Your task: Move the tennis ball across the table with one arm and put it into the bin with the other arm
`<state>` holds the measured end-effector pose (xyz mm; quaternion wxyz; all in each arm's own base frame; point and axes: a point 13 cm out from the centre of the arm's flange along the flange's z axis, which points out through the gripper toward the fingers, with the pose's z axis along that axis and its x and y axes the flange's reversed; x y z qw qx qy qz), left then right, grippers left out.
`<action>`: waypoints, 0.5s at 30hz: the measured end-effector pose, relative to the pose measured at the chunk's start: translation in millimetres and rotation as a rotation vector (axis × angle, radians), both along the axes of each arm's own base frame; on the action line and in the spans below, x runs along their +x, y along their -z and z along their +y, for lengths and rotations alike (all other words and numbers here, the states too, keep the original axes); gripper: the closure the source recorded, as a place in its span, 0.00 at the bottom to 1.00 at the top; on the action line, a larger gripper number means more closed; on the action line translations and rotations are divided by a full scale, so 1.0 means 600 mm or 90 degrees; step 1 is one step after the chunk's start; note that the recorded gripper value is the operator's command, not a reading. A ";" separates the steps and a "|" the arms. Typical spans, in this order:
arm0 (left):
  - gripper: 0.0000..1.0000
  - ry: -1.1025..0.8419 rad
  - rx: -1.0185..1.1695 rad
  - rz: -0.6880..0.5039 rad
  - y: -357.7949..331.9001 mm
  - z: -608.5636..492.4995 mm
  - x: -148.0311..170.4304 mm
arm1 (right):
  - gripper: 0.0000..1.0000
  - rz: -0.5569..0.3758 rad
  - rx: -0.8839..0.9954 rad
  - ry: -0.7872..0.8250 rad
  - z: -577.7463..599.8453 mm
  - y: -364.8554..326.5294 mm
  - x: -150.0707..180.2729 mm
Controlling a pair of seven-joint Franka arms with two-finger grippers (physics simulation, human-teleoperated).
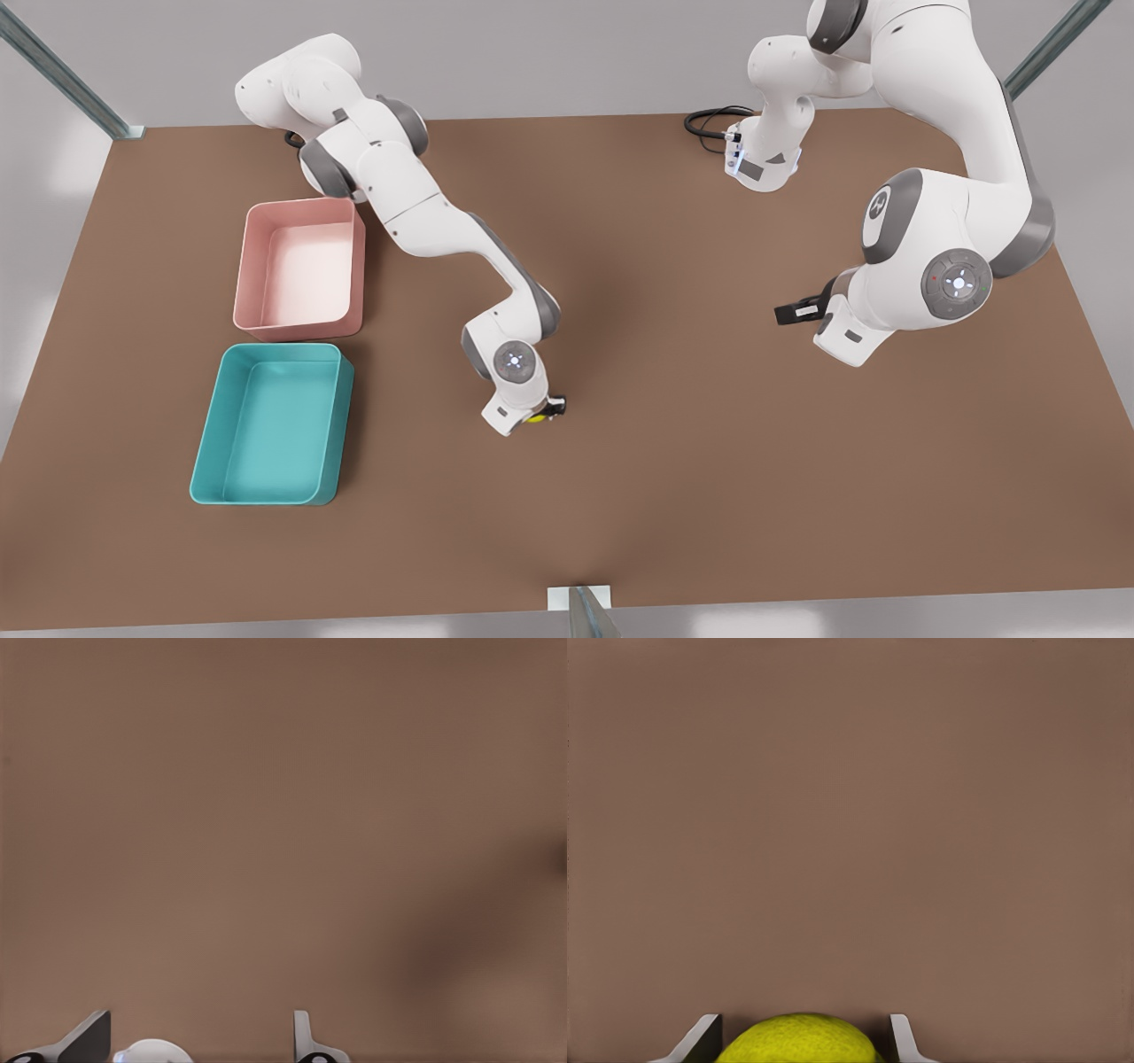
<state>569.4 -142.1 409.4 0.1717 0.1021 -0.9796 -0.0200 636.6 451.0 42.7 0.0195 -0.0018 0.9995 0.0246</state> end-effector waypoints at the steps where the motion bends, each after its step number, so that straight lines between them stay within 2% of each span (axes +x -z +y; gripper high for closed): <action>1: 0.00 -0.001 0.000 0.000 0.000 0.000 0.000 | 0.32 -0.002 0.004 0.006 -0.006 -0.008 0.009; 6: 0.00 -0.003 0.001 0.001 0.001 0.000 0.000 | 0.32 -0.014 0.022 0.026 -0.032 -0.053 0.043; 9: 0.00 -0.004 0.002 0.001 0.002 0.000 0.000 | 0.32 -0.026 0.028 0.045 -0.095 -0.116 0.090; 13: 0.00 -0.005 0.002 0.002 0.002 0.000 0.000 | 0.32 -0.035 0.011 0.072 -0.274 -0.209 0.168; 15: 0.00 -0.006 0.002 0.004 0.005 0.000 0.000 | 0.32 -0.041 -0.034 0.078 -0.401 -0.244 0.199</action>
